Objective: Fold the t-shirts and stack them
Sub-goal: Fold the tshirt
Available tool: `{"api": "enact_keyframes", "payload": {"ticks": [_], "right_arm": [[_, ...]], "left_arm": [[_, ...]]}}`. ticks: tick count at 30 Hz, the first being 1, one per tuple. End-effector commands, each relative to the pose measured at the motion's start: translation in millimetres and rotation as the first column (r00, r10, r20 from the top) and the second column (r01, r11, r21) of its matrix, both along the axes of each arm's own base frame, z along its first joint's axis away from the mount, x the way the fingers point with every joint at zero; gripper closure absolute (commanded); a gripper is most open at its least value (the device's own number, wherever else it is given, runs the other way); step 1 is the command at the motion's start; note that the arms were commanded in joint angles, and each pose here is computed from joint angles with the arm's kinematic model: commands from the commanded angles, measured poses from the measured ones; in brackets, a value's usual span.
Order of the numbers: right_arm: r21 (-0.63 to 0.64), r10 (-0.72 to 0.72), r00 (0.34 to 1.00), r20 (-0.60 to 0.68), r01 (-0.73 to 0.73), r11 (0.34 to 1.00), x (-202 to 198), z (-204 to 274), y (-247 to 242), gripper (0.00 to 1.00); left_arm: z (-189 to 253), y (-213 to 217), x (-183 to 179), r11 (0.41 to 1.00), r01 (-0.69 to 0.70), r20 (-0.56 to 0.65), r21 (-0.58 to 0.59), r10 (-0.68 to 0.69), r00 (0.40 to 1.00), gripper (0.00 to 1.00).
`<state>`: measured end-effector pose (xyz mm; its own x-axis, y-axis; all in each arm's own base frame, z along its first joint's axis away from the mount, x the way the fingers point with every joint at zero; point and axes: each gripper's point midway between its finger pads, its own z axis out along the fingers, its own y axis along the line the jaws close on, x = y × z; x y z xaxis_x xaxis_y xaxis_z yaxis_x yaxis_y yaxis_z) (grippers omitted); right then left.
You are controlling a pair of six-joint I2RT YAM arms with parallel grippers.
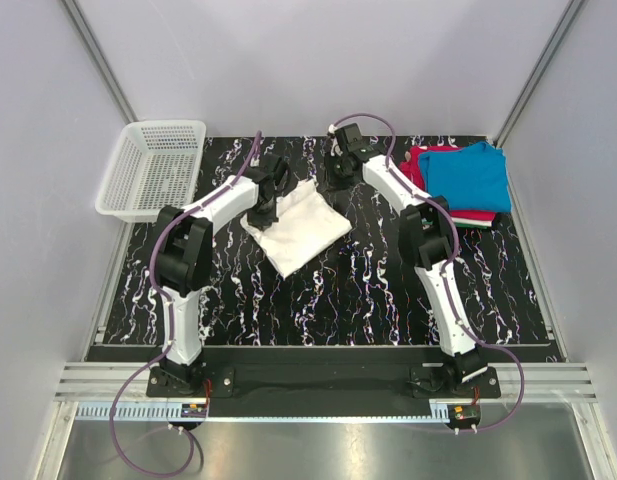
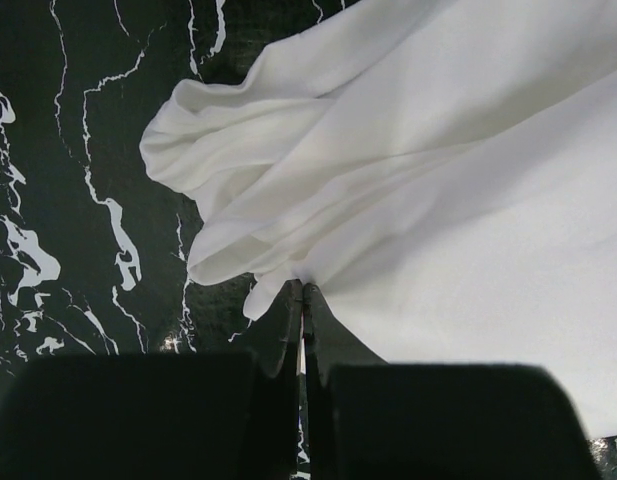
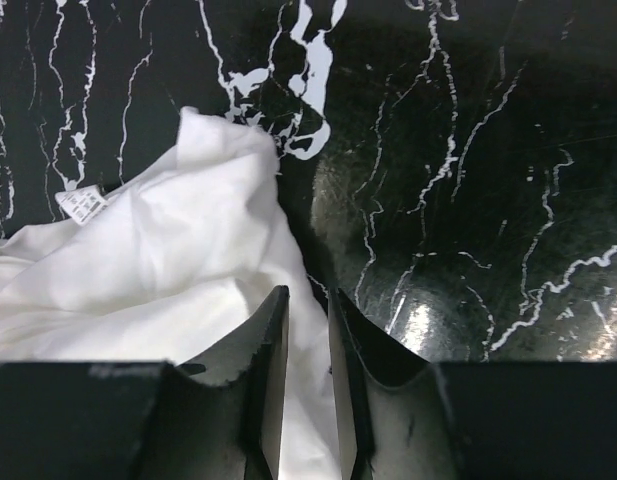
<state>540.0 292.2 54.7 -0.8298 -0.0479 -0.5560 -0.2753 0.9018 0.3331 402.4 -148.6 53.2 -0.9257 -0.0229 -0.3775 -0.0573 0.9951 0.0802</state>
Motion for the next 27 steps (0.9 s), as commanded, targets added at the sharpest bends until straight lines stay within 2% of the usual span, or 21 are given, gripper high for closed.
{"api": "enact_keyframes", "payload": {"ticks": [1, 5, 6, 12, 15, 20, 21, 22, 25, 27], "right_arm": [[0.018, -0.032, 0.986, 0.165, 0.029, 0.999, 21, 74, -13, 0.71], [0.036, -0.032, 0.982, 0.188, 0.025, 0.999, 13, 103, -18, 0.72], [0.052, -0.034, 0.976, 0.214, 0.023, 0.998, 9, 123, -19, 0.72], [0.147, -0.007, 0.973, 0.23, -0.028, 0.989, -19, 175, -14, 0.74], [0.15, 0.0, 0.979, 0.205, -0.032, 0.988, -32, 174, -16, 0.75], [0.143, 0.01, 0.986, 0.166, -0.034, 0.989, -50, 167, -21, 0.74], [0.148, 0.012, 0.986, 0.166, -0.037, 0.988, -53, 170, -21, 0.74], [0.147, 0.016, 0.986, 0.164, -0.041, 0.988, -54, 168, -21, 0.74], [0.171, 0.033, 0.991, 0.129, -0.055, 0.984, -60, 161, -17, 0.76], [0.203, 0.061, 0.993, 0.101, -0.08, 0.976, -67, 156, -11, 0.76]], "left_arm": [[24, 11, 0, 0.999, -0.022, 0.039, 0.027, 0.021, 0.999, 1.0], [41, 20, -6, 0.999, -0.036, 0.072, 0.04, 0.033, 0.997, 1.0], [47, 22, -5, 0.998, -0.042, 0.085, 0.04, 0.038, 0.996, 1.0], [106, 31, -2, 0.998, -0.069, 0.209, 0.01, 0.065, 0.976, 0.94], [127, 30, -3, 0.997, -0.069, 0.237, -0.018, 0.072, 0.969, 0.9], [121, 36, -9, 0.997, -0.066, 0.185, 0.027, 0.06, 0.981, 0.86], [117, 37, -9, 0.997, -0.067, 0.177, 0.04, 0.059, 0.982, 0.83], [114, 39, -9, 0.996, -0.071, 0.173, 0.05, 0.062, 0.983, 0.69], [111, 38, -7, 0.995, -0.082, 0.172, 0.05, 0.072, 0.982, 0.63], [113, 24, -6, 0.998, -0.052, 0.163, -0.02, 0.054, 0.985, 0.62]]}}
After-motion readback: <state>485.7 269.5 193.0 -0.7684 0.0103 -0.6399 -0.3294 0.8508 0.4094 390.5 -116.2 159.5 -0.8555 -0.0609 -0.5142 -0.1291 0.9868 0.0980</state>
